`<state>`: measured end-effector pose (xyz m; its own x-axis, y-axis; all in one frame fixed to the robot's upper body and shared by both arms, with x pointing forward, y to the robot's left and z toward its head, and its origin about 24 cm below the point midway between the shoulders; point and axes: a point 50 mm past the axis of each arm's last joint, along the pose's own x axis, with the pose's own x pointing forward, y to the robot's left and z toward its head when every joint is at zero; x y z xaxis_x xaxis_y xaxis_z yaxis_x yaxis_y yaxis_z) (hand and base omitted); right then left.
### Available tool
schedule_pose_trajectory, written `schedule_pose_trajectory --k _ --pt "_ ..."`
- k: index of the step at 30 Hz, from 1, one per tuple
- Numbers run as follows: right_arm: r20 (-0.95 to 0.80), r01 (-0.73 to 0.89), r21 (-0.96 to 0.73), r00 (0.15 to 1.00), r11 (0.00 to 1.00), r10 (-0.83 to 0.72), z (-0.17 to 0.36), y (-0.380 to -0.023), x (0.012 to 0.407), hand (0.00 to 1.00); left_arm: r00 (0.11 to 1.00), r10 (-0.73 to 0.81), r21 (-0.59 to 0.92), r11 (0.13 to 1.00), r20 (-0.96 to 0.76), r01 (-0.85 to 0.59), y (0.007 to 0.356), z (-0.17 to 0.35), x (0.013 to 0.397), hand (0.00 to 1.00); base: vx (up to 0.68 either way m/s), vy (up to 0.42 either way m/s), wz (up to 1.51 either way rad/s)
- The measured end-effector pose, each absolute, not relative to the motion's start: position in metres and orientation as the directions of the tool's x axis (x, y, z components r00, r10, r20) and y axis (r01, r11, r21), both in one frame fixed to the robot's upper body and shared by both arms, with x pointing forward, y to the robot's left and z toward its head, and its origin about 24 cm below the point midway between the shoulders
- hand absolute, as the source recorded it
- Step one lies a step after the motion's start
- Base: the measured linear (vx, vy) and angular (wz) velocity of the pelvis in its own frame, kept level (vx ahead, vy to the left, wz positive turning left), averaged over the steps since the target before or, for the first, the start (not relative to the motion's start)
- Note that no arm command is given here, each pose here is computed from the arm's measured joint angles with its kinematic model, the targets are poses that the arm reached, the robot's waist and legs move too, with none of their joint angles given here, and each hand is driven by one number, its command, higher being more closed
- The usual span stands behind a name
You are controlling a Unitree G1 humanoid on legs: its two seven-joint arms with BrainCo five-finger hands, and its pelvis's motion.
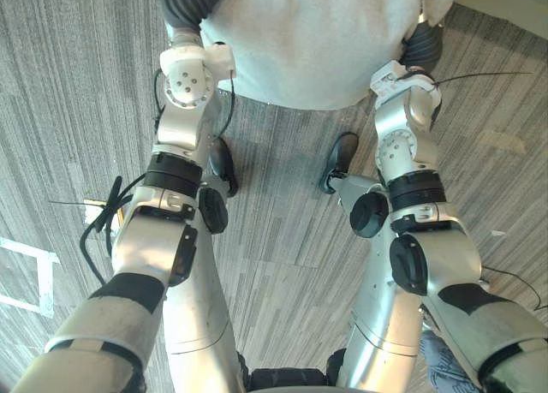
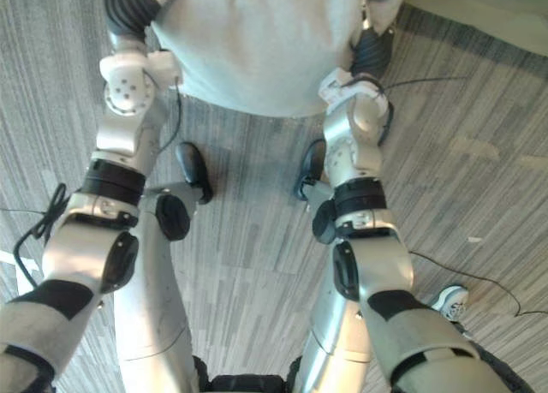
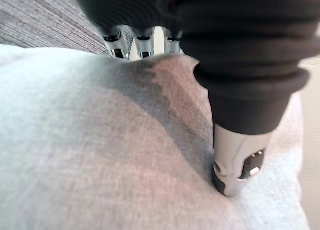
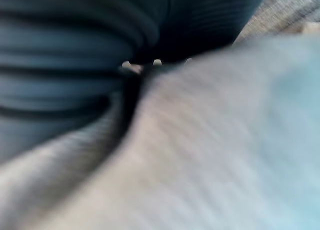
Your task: Pick up cushions and gather them together orderly.
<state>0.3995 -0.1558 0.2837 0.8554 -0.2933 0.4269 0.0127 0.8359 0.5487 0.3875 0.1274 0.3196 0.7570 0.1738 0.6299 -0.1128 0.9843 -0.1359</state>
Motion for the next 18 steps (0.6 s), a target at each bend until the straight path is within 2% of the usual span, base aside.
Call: schedule_pose_trajectory --k 4,12,18 --pt "0.422 0.011 0.522 0.865 0.853 -0.27 0.281 -0.151 0.4 1.0 0.771 0.193 -0.215 0.974 0.607 -0.075 0.124 0.315 0.385 1.0 -0.02 0.023 0.03" --pt "0.315 0.067 0.422 0.924 0.904 -0.215 0.234 -0.144 0.403 1.0 0.813 0.239 -0.337 0.94 0.531 -0.056 0.133 0.274 0.379 1.0 0.0 -0.001 0.01" --pt "0.31 0.087 0.388 0.925 0.917 -0.219 0.189 -0.151 0.375 1.0 0.841 0.23 -0.415 0.91 0.49 -0.007 0.121 0.225 0.357 1.0 -0.01 -0.005 0.03"
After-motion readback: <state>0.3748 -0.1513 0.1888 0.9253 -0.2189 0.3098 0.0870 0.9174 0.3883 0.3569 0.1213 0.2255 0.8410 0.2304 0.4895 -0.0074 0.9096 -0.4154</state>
